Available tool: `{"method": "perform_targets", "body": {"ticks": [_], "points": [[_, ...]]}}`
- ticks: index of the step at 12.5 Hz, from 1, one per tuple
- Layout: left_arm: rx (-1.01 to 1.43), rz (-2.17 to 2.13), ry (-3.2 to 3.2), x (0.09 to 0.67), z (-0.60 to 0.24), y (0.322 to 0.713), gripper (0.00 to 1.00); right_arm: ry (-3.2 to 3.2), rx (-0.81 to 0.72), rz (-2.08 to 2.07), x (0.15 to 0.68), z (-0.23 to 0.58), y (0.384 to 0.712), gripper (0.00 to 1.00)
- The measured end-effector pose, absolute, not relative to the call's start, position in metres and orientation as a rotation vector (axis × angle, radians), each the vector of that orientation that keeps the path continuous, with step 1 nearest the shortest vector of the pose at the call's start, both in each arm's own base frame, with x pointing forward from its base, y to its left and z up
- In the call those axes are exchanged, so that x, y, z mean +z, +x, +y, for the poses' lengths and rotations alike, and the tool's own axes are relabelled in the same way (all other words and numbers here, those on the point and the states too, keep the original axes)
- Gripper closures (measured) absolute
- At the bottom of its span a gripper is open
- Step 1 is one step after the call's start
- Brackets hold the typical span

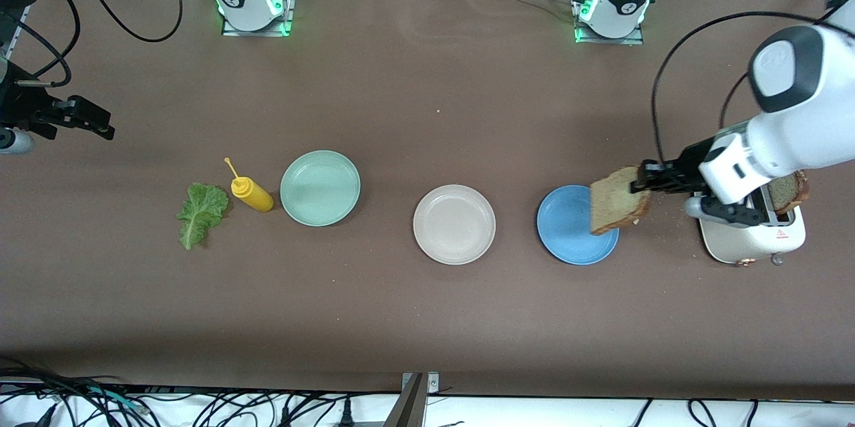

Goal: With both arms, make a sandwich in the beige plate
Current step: 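Lift the bread slice out and carry it over the beige plate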

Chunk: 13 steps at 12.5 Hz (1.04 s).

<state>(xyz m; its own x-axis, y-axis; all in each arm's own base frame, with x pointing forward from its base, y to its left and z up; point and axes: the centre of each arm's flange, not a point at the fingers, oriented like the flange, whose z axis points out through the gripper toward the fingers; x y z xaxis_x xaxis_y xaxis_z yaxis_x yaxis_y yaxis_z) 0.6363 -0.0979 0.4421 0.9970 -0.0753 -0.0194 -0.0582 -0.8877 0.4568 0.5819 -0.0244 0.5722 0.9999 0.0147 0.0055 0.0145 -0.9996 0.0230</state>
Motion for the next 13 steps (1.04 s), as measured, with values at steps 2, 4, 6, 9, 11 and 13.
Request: {"method": "perform_targets", "body": {"ticks": [2,4,6,9,11,13], "points": [[-0.025,-0.073,2.583,0.42,-0.135,0.645,0.92,3.119,0.009,0.023,0.572,-0.024,0.582,0.0],[0.021,-0.048,2.52,0.397,-0.177,0.651,0.92,3.119,0.009,0.023,0.572,-0.024,0.582,0.0],[0.025,-0.012,2.468,0.369,-0.212,0.652,0.92,3.119,0.008,0.023,0.571,-0.024,0.582,0.0],[0.019,0.04,2.415,0.327,-0.253,0.651,0.92,3.119,0.001,0.023,0.569,-0.025,0.583,0.0],[-0.018,0.061,2.376,0.309,-0.273,0.653,0.92,3.119,0.001,0.023,0.569,-0.025,0.584,0.0],[-0.061,0.061,2.363,0.29,-0.289,0.649,0.92,3.119,0.001,0.022,0.568,-0.025,0.584,0.0]]}}
